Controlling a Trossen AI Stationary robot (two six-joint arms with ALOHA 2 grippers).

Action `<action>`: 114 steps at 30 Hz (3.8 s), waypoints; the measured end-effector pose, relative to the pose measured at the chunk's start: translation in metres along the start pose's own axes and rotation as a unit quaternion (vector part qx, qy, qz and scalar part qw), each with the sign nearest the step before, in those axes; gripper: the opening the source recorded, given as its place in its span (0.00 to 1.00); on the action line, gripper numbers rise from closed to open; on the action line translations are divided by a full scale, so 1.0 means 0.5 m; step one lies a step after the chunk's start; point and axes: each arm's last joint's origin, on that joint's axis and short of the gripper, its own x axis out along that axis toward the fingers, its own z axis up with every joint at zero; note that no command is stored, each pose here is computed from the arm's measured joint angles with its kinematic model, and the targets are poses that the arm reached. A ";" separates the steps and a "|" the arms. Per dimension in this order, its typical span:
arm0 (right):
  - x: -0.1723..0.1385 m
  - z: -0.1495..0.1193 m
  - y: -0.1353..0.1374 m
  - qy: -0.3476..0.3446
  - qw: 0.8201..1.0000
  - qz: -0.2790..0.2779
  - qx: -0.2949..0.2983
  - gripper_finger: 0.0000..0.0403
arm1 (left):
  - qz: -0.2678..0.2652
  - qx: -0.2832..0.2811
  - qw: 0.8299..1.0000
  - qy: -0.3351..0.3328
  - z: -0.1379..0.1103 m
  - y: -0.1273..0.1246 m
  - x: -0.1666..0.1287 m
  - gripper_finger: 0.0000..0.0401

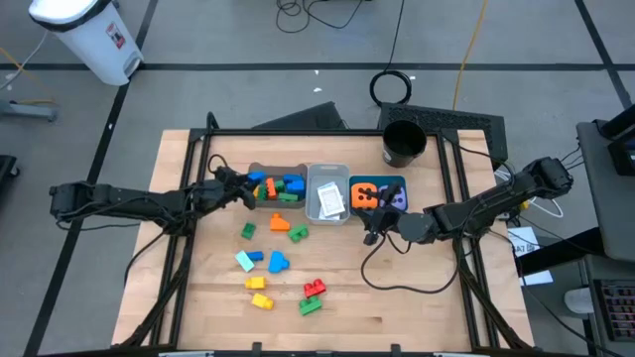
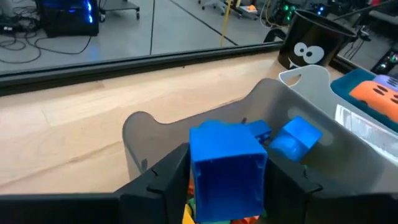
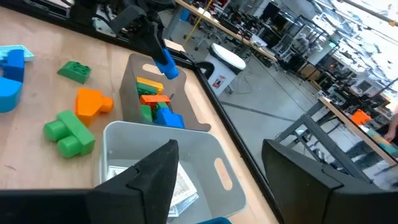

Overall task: Pick & Place Toys
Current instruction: Put the blue game piece into the black bin, then put the red game piece into the black bin

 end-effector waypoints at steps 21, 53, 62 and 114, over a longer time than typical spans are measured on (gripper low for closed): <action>0.014 0.000 0.009 -0.027 0.988 0.138 0.064 0.55 | -0.048 -0.037 0.998 -0.012 0.011 -0.010 -0.001 0.70; 0.160 -0.042 0.337 0.096 0.868 0.484 0.063 0.71 | -0.160 -0.117 0.980 0.022 0.018 -0.029 -0.005 0.70; 0.175 -0.051 0.331 0.104 0.872 0.475 0.064 0.64 | -0.160 -0.113 0.980 0.021 0.018 -0.029 -0.005 0.70; 0.052 0.032 0.172 0.105 0.964 0.213 -0.119 0.07 | -0.266 -0.160 0.951 -0.010 0.041 -0.062 -0.024 0.70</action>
